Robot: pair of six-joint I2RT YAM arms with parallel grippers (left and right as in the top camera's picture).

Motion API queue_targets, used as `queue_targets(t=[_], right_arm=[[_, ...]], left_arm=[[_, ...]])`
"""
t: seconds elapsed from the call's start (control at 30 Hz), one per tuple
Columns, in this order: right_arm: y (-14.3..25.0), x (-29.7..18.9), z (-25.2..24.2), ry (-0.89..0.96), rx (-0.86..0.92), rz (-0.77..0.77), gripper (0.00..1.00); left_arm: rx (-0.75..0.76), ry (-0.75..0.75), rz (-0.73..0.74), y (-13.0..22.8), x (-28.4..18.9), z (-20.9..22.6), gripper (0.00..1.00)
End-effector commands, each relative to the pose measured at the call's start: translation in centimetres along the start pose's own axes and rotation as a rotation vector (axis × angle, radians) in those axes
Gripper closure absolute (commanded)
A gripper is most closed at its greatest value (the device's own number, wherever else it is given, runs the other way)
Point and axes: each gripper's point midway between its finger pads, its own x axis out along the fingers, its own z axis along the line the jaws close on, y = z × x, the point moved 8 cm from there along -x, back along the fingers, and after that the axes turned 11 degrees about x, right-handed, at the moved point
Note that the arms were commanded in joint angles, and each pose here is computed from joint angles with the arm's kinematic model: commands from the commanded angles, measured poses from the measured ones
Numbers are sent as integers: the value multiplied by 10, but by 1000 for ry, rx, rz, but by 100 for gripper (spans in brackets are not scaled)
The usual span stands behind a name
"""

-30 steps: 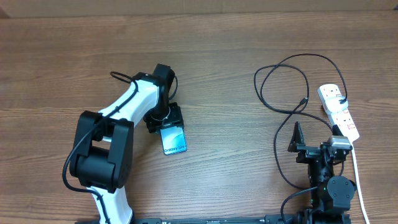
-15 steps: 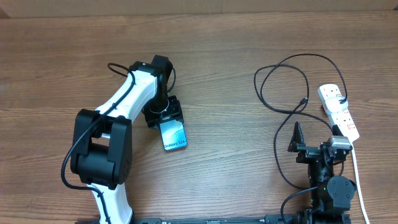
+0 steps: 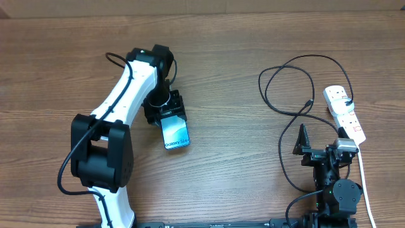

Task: Plug charger to phone and switch on socket
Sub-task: 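Lift the phone with the left gripper and tilt it upright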

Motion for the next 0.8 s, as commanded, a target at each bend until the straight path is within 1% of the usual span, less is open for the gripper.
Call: queue_targets(t=[0.0, 0.17, 0.43, 0.57, 0.77], right_arm=[[3, 0, 1, -11, -13, 1, 0], [3, 0, 1, -11, -13, 1, 0], [3, 0, 1, -11, -13, 1, 0], [3, 0, 1, -11, -13, 1, 0], [3, 0, 1, -11, -13, 1, 0]], left_arm=[[55, 95, 4, -2, -16, -4, 50], [47, 160, 33, 2, -23, -4, 51], [24, 395, 61, 2, -33, -8, 51], [30, 458, 64, 2, -37, -6, 51], [56, 489, 69, 4, -39, -3, 51]])
